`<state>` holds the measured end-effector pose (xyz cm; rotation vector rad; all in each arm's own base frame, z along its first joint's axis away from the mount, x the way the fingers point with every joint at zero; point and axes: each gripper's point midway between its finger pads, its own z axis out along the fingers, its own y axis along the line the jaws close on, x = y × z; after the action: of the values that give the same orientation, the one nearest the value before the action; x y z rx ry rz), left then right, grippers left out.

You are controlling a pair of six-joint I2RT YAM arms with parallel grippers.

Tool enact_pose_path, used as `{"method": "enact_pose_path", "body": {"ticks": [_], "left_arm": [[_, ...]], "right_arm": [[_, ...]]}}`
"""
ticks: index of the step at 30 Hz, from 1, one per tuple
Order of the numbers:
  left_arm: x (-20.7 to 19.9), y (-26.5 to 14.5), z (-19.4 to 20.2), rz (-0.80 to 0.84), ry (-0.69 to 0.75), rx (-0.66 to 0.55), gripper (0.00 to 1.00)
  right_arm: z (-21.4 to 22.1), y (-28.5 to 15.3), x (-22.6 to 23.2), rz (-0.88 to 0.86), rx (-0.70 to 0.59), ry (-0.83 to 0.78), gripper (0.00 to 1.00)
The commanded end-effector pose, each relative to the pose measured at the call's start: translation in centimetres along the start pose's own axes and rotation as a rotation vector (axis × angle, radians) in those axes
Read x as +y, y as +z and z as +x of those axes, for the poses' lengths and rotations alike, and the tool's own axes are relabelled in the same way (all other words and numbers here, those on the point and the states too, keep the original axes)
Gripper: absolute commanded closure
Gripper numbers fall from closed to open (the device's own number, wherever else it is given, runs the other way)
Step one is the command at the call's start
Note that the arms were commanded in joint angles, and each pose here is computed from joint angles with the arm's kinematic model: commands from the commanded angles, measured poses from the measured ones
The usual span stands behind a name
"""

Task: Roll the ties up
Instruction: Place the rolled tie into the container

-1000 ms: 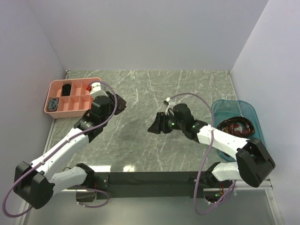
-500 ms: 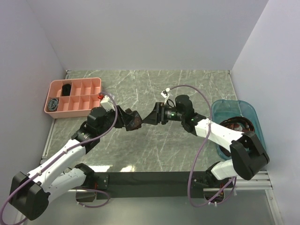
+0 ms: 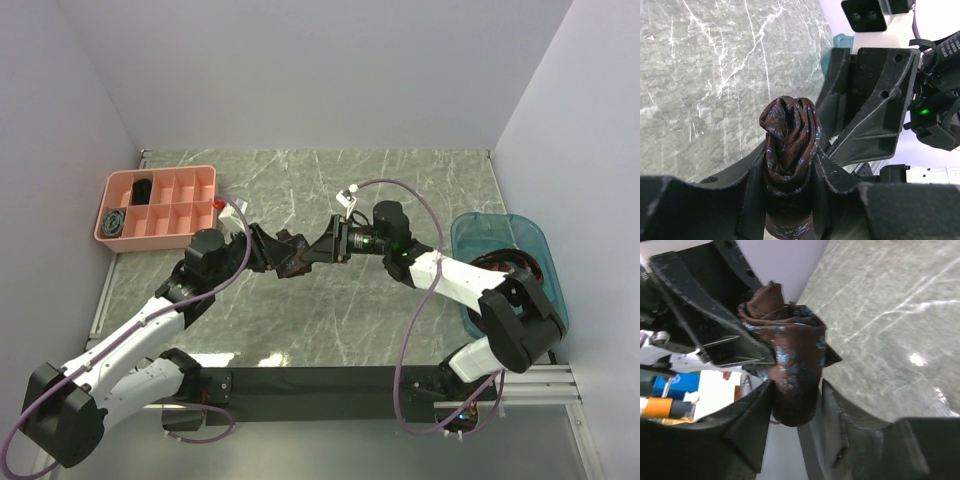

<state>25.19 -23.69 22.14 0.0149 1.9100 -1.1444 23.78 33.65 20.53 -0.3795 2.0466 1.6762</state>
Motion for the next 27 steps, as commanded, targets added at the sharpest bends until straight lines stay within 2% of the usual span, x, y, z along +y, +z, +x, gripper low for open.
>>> {"method": "enact_pose_path", "body": {"ticks": [1,4,5,7,8,12,21,24,25,27], "left_arm": [[-1.7,-0.1,-1.2,0.070,0.007,-0.049,0.85],[-2.0,-0.1,-1.3,0.088,0.001,-0.059,0.82],[-2.1,-0.1,-1.1,0.095,-0.007,-0.051,0.79],[-2.2,-0.1,-0.9,0.106,-0.019,-0.043,0.75],[-2.4,-0.1,-0.6,0.124,-0.035,-0.038,0.70],[-3.2,-0.2,-0.3,0.186,-0.083,-0.044,0.61],[-4.9,-0.2,-0.1,0.289,-0.151,-0.029,0.51],[-5.1,-0.4,-0.2,0.297,-0.152,-0.033,0.53],[-5.2,-0.5,-0.3,0.298,-0.146,-0.036,0.62],[-5.0,-0.6,-0.3,0.283,-0.144,-0.041,0.72]], "right_arm": [[-0.2,0.1,2.5,-0.108,0.012,-0.030,0.54],[0.1,-0.1,3.3,-0.165,0.023,-0.007,0.76],[-0.1,-0.1,3.9,-0.194,0.013,-0.023,0.88],[0.1,-0.2,4.0,-0.212,0.014,-0.001,0.96],[-0.1,-0.2,4.4,-0.228,0.005,-0.012,1.00],[-0.2,-0.1,4.8,-0.254,-0.009,-0.002,1.00],[0.2,0.3,5.5,-0.316,-0.018,0.027,1.00],[0.4,0.4,5.1,-0.306,-0.019,0.026,1.00],[0.5,0.4,4.9,-0.302,-0.017,0.024,1.00],[0.6,0.4,4.4,-0.282,-0.015,0.018,1.00]]}}
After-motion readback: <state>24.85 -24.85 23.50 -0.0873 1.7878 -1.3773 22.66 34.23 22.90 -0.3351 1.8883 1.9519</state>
